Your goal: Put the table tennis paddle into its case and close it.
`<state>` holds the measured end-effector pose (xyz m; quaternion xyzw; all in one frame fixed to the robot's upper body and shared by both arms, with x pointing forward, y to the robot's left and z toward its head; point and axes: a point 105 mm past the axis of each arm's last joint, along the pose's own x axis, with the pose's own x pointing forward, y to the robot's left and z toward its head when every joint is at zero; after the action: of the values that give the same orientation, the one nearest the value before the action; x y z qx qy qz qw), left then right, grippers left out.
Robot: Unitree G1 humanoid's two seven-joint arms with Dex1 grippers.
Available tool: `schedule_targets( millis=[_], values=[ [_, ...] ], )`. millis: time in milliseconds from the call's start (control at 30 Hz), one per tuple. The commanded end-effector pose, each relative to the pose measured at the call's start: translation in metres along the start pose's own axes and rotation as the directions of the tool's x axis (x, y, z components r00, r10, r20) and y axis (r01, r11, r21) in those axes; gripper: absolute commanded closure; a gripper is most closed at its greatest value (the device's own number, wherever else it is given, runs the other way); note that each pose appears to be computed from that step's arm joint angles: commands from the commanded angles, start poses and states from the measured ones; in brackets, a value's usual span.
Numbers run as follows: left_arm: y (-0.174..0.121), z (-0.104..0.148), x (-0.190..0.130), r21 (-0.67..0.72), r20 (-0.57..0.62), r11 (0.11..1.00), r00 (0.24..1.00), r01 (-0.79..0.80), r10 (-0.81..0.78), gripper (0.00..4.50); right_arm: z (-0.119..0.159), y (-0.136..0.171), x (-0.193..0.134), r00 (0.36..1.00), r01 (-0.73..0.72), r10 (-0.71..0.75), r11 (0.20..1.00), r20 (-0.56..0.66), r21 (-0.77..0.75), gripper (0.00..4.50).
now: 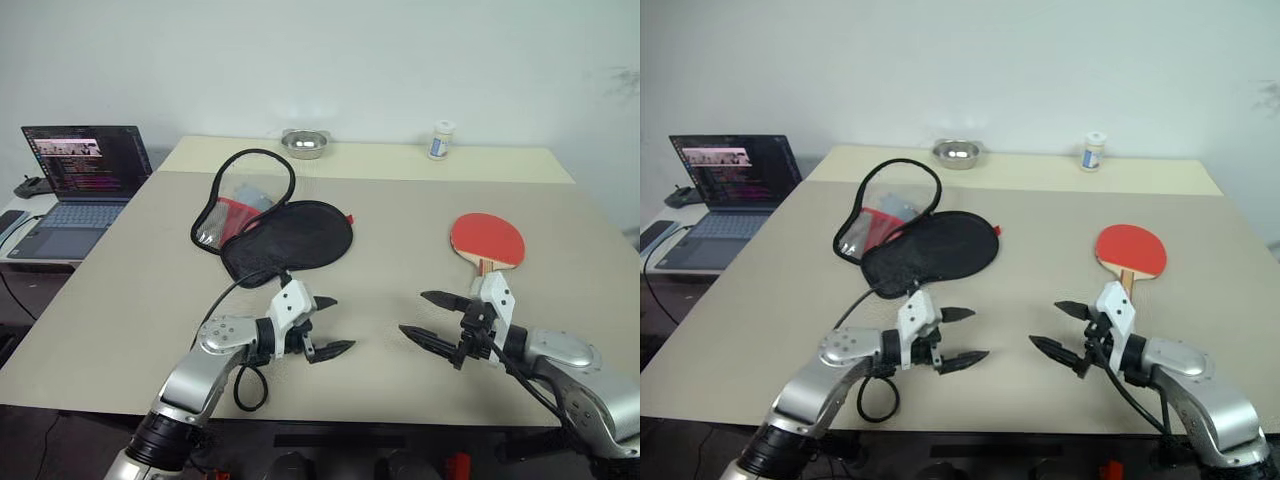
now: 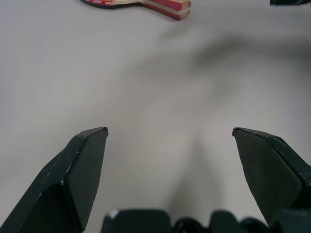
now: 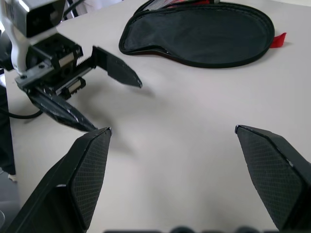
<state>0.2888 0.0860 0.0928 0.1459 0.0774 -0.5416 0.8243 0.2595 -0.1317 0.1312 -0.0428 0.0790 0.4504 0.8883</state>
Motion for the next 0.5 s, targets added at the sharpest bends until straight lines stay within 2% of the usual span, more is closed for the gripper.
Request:
schedule_targets(
  millis=[33, 167, 267, 367, 500],
  values=[
    [0.007, 0.013, 0.004, 0.053, 0.042, 0.998, 0.999, -0.018, 0.016, 0.0, 0.013, 0.002, -0.01, 1.0, 0.018, -0.017, 0.999, 0.015, -0.041, 0.02],
    [0.025, 0.012, 0.005, 0.111, 0.04, 0.992, 0.997, -0.066, 0.062, 0.0, 0.016, -0.004, -0.014, 0.998, 0.057, -0.056, 0.997, 0.013, -0.057, 0.02],
    [0.036, 0.021, -0.002, 0.111, 0.07, 0.99, 0.994, -0.088, 0.081, 0.0, 0.027, -0.005, -0.015, 0.997, 0.062, -0.06, 0.996, 0.04, -0.07, 0.02],
    [0.054, 0.026, -0.02, 0.116, 0.074, 0.986, 0.991, -0.118, 0.11, 0.0, 0.037, -0.006, -0.014, 0.996, 0.072, -0.067, 0.994, 0.066, -0.078, 0.02],
    [0.091, 0.024, -0.053, 0.149, 0.018, 0.959, 0.971, -0.24, 0.24, 0.0, 0.049, -0.002, -0.006, 0.995, 0.043, -0.036, 0.996, 0.092, -0.075, 0.02]
  ],
)
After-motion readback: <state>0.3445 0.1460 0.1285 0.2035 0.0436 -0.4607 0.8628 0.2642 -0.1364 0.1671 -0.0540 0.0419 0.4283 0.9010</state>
